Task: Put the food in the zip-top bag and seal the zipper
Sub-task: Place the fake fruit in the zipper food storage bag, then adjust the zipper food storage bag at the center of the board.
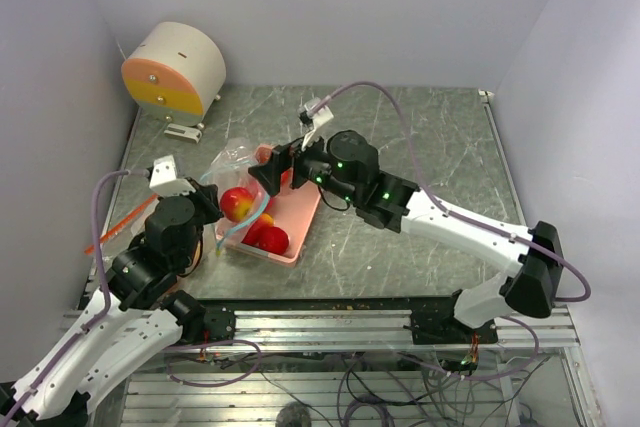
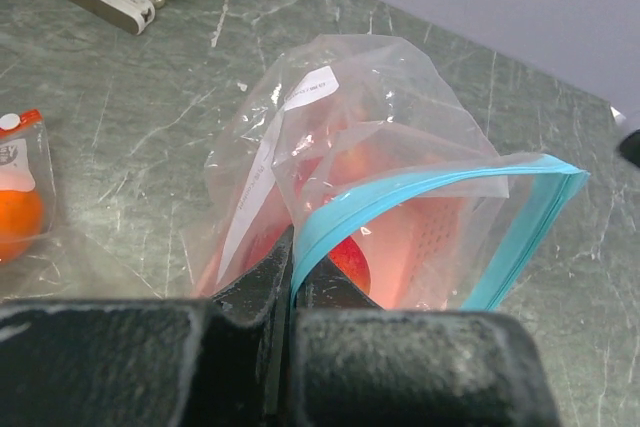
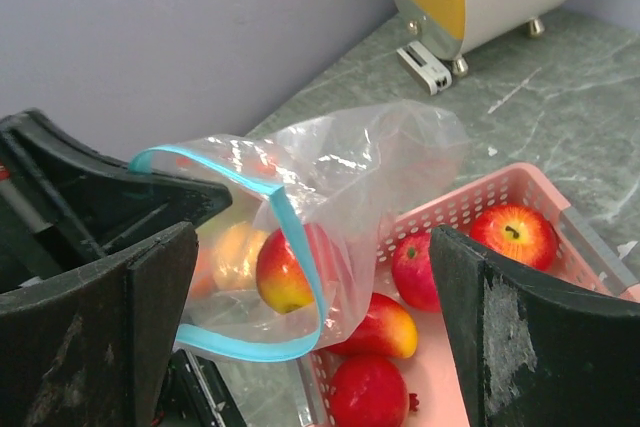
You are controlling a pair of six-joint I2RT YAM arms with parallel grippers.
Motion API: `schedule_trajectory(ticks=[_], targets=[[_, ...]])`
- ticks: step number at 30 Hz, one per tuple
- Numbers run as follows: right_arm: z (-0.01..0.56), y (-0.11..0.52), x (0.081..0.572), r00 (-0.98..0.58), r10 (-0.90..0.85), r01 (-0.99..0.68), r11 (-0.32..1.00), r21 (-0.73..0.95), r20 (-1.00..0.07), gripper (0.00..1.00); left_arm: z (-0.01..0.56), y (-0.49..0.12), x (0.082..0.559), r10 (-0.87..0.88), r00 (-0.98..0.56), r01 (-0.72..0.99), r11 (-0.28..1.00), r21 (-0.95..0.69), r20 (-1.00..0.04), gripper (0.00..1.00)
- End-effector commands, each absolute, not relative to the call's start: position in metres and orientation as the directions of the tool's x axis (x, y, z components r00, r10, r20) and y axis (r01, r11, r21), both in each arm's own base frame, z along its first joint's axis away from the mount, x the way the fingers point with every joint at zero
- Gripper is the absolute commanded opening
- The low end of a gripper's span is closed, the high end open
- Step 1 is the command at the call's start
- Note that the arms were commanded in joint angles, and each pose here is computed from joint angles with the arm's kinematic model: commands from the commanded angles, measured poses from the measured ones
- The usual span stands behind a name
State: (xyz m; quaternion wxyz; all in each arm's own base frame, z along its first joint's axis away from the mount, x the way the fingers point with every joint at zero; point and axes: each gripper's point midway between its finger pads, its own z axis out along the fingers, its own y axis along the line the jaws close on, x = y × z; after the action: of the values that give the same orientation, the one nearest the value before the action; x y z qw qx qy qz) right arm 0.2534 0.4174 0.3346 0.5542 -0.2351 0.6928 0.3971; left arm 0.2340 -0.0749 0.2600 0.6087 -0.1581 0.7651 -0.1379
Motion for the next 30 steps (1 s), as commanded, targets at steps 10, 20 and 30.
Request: schedule_trajectory(ticks=[10,20,30], targets=[[0.248,0.471,0.253,-0.462,-0.110,-0.767,0.548,0.334,-0.880,0.87,0.295,-0.056,0.228,-0.466,-0.090,-0.096,0.884,-0.458,-0.880,0.07],[0.212,0.468,0.267,-0.480,-0.230,-0.733,0.635,0.243,-0.847,0.21,0.311,0.004,0.213,-0.386,0.047,-0.313,0.870,-0.381,-0.921,0.07],[0.265,0.490,0.301,-0.400,-0.198,-0.823,0.507,0.256,-0.895,0.33,0.319,0.060,0.176,-0.260,0.045,-0.519,0.819,-0.245,-0.965,0.07]])
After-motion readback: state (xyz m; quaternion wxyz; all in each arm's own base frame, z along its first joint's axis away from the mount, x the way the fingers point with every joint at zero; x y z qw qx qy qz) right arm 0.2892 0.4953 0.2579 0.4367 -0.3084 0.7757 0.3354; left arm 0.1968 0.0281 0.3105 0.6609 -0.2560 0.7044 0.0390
